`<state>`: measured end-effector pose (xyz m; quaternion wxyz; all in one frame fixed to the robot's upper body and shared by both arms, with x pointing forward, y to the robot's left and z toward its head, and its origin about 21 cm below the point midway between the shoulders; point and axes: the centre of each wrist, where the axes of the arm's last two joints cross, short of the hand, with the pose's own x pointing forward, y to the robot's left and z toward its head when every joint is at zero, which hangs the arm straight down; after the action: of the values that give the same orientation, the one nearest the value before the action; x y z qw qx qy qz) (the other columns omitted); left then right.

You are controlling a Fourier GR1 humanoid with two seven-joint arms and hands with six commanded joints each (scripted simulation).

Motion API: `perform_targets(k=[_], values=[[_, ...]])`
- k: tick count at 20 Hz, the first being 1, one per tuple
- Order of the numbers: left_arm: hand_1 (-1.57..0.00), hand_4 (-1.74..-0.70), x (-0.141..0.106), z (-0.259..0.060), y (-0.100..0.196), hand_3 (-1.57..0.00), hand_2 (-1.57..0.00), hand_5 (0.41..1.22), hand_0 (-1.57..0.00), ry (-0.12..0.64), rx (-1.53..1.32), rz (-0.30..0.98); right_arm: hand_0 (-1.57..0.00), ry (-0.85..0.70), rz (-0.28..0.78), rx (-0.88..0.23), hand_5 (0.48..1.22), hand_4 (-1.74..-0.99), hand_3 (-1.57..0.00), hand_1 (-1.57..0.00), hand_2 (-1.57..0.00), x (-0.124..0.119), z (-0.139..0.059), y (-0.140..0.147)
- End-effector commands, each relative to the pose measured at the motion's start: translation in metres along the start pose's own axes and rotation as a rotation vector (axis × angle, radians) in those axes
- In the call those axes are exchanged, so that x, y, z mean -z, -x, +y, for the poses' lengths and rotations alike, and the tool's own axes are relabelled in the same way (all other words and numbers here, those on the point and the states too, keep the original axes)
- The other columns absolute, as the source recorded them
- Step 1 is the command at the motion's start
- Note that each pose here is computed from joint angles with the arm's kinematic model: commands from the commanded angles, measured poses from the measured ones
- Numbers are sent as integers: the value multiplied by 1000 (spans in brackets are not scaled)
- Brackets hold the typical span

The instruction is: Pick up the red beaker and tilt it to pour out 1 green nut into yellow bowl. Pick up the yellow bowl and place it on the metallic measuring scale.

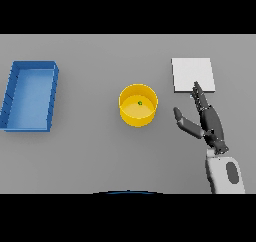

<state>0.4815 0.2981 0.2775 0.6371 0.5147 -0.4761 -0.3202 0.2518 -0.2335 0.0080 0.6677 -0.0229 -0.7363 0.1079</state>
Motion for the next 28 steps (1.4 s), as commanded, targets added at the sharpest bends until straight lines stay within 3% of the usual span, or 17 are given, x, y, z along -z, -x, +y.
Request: perform_targets(k=[1,5,8,10,16,18,21,24,25,26,28], values=[[-1569,-1735,2,-15,11,-1486,-1569,1221,-1571,29,-49,50,1,-2,-5,-14,659,-1278,1,1,1,-2,0,2],[-1570,-1739,1,-63,49,-1418,-1570,1221,-1571,95,-194,179,1,-11,-14,-28,677,-1307,1,1,1,-2,-3,2],[-1571,-1740,-5,-93,76,-1493,-1571,1221,-1571,114,-283,250,1,-9,-9,-46,693,-1302,1,1,1,-7,-1,7],[-1571,-1740,-12,-98,87,-1521,-1571,1221,-1571,104,-292,283,1,-11,-16,-41,707,-1304,1,1,1,-7,-3,5],[-1571,-1738,-45,-118,104,-1340,-1571,1221,-1571,87,-339,297,1,-11,-7,-64,724,-1327,1,1,1,-6,-4,5],[-1571,-1737,-54,-122,106,-1319,-1571,1146,-1571,72,-353,303,1,-10,-18,-52,725,-1335,1,1,1,-7,-4,4],[-1571,-1588,-67,-135,112,-1442,-1571,962,-1571,111,-357,293,1,-10,-16,-62,728,-1326,1,1,1,-10,-3,3],[-1571,-1253,-76,-134,111,-935,-1571,810,-1571,168,-357,263,1,-12,-2,-62,730,-1327,1,1,1,-4,-3,2],[-1520,-1135,-80,-132,110,-852,-1410,779,-1571,199,-377,244,1,-11,-14,-64,731,-1325,1,1,1,-6,-1,2],[-1291,-1046,-85,-131,109,-715,-1163,757,-1437,237,-407,221,1,-5,-10,-65,731,-1320,1,1,1,-5,-2,3],[-830,-922,-89,-125,107,-464,-747,716,-982,282,-430,183,1,-4,-13,-63,727,-1321,1,1,1,-6,-3,4]])
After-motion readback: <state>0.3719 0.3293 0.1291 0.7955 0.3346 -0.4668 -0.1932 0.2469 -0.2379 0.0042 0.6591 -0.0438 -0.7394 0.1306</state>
